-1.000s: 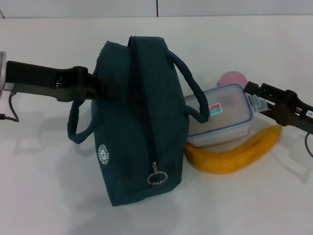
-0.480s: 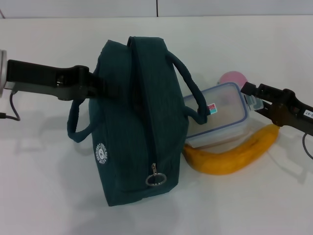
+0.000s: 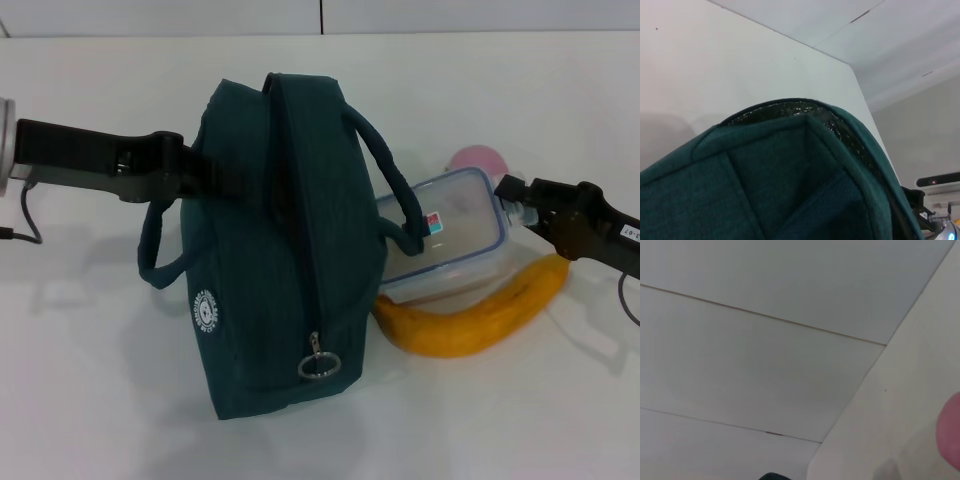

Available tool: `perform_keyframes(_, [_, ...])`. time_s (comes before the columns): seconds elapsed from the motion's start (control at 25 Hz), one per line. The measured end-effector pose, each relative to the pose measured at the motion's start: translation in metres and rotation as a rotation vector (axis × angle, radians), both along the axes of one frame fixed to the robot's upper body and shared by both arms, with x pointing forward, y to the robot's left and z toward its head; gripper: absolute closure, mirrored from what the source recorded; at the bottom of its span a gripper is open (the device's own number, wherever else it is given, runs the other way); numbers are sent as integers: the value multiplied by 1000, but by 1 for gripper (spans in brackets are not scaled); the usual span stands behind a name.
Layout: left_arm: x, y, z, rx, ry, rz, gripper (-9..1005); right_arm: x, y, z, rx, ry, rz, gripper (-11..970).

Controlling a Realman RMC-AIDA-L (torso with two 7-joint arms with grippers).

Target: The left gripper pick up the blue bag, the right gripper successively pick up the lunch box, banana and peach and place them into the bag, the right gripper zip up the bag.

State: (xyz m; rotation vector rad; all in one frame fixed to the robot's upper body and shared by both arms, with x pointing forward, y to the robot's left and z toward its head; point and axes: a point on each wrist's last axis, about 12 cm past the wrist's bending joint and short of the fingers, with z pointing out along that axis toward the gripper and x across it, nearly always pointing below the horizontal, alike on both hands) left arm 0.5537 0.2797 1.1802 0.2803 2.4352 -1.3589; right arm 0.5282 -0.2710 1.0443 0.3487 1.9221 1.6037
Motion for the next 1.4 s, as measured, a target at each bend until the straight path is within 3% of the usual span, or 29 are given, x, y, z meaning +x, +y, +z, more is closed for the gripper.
perform_keyframes(0.44, [1,0,1,-6,-22,-6,962,-2,-6,0,24,-3,-39,792])
perform_keyframes(1.4, [-5,10,-1,-92,-63,22,961,-16,-28,-2,156,31,-184,855])
